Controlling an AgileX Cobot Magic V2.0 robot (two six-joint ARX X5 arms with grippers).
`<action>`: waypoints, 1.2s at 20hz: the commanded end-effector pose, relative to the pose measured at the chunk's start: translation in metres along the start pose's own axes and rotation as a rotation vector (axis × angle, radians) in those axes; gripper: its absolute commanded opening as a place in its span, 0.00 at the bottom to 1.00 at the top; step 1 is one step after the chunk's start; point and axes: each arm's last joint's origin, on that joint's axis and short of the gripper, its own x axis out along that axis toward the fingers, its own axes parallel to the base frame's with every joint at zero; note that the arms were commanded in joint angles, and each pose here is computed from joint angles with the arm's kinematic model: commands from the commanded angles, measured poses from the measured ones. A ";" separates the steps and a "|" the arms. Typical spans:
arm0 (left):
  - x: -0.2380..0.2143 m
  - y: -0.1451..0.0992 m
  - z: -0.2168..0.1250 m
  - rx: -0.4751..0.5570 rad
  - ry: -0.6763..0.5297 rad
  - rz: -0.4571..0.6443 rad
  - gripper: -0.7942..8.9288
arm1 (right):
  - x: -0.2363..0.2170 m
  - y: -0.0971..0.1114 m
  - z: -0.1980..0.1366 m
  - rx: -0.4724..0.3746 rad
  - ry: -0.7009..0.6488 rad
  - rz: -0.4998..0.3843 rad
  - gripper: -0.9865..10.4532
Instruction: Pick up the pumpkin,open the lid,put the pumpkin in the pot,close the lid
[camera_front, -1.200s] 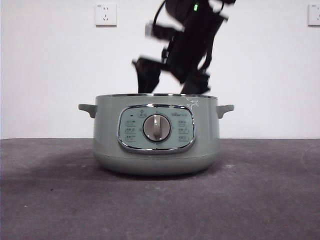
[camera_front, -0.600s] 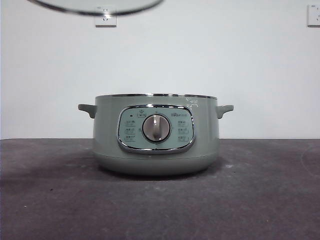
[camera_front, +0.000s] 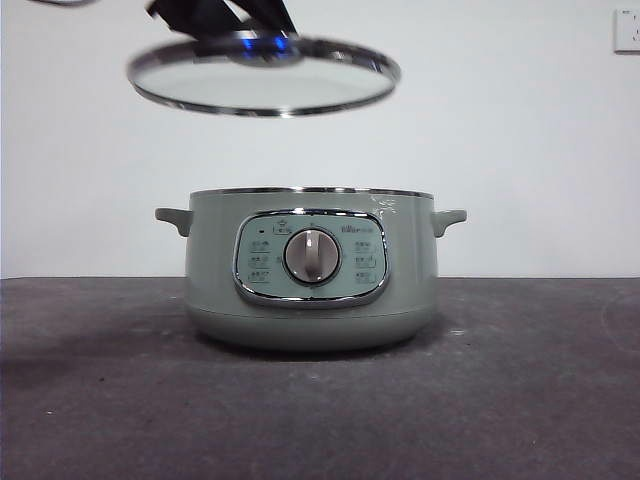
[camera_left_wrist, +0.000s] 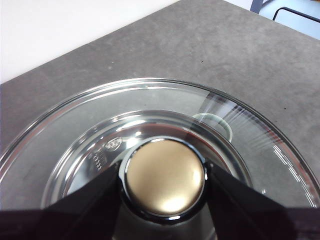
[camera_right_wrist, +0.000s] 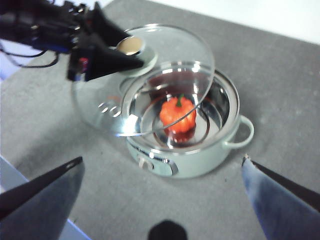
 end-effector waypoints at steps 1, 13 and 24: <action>0.009 0.000 0.009 0.028 -0.072 -0.006 0.07 | -0.005 0.001 -0.002 0.011 0.003 0.006 0.63; 0.081 0.012 -0.021 0.014 -0.009 -0.025 0.07 | -0.019 0.001 -0.009 0.011 -0.002 -0.003 0.63; 0.088 0.009 -0.028 0.009 0.036 -0.005 0.07 | -0.018 0.001 -0.009 0.007 0.000 -0.005 0.63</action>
